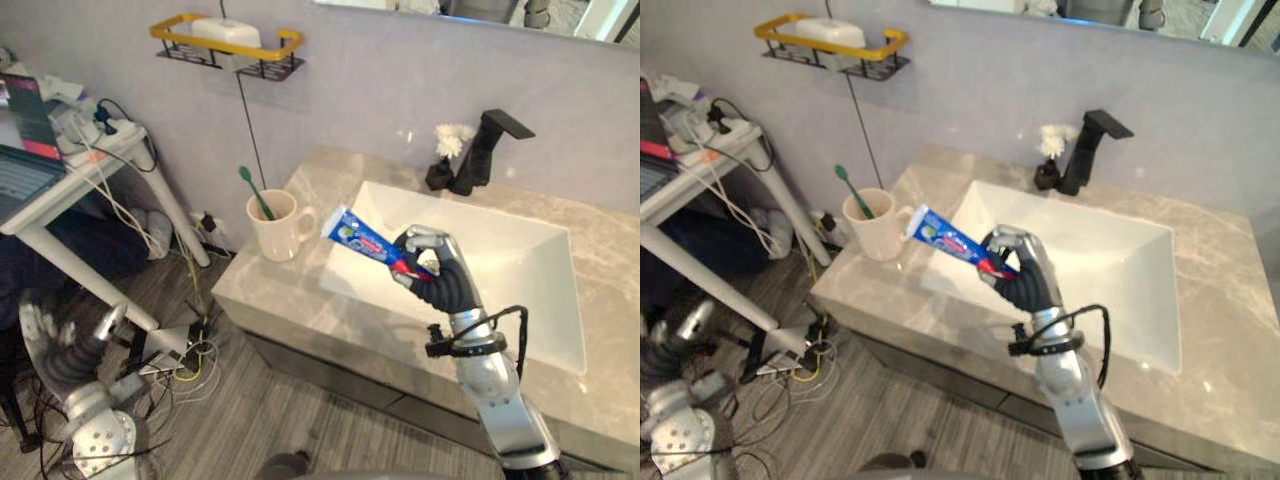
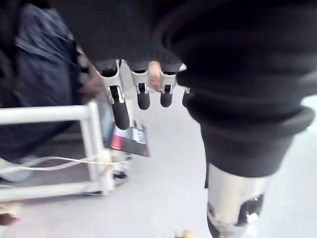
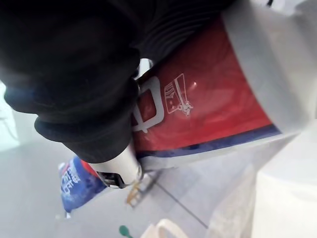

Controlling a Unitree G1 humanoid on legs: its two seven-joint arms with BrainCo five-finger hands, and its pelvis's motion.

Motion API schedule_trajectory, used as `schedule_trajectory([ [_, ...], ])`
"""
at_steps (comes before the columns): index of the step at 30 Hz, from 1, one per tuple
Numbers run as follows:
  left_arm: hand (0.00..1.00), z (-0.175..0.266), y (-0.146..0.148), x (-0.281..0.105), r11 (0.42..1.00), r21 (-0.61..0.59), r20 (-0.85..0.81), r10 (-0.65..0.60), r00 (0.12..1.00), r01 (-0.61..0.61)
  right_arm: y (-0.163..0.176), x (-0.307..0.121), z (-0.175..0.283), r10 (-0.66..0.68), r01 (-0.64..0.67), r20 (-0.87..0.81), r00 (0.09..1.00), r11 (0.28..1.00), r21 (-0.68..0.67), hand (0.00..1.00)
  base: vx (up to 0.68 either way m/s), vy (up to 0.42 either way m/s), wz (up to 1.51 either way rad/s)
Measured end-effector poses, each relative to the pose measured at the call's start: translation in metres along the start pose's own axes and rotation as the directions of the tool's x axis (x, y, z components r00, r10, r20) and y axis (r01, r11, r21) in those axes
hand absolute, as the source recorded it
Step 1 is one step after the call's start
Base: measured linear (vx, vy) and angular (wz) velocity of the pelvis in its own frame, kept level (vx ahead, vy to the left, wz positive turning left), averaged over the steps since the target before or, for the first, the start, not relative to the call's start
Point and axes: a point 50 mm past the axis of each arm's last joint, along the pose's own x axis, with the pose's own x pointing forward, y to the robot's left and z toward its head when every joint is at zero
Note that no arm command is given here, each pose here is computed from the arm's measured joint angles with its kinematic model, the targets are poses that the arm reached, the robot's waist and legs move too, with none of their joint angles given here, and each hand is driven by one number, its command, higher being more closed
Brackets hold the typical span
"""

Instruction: Organize washtable

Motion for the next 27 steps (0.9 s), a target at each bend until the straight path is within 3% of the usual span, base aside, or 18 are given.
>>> schedule_trajectory([
  [3, 0.00, 0.030, -0.029, -0.004, 0.987, -0.113, 0.121, -0.102, 0.987, 0.116, 0.001, 0.006, 0.004, -0.008, 0.008, 0.027, 1.000, 1.000, 0.009, 1.00, -0.03, 0.008, -0.02],
  [9, 0.00, 0.060, -0.060, -0.018, 0.924, -0.268, 0.219, -0.219, 0.951, 0.274, 0.003, 0.010, 0.008, -0.011, 0.010, 0.049, 0.999, 1.000, 0.025, 1.00, -0.04, 0.008, -0.03],
  [14, 0.00, 0.069, -0.078, -0.027, 0.813, -0.394, 0.246, -0.357, 0.901, 0.429, 0.009, 0.015, 0.015, 0.005, -0.010, 0.086, 0.996, 0.999, 0.054, 1.00, -0.06, 0.000, -0.10],
  [16, 0.00, 0.069, -0.089, -0.032, 0.719, -0.494, 0.241, -0.427, 0.871, 0.489, 0.008, 0.017, 0.017, -0.018, 0.011, 0.094, 0.995, 0.997, 0.073, 1.00, -0.05, 0.012, -0.08],
  [27, 0.00, 0.075, -0.123, -0.048, 0.459, -0.669, 0.260, -0.593, 0.763, 0.584, 0.009, 0.028, 0.027, -0.063, 0.043, 0.146, 0.987, 0.990, 0.135, 1.00, 0.00, 0.019, -0.06],
])
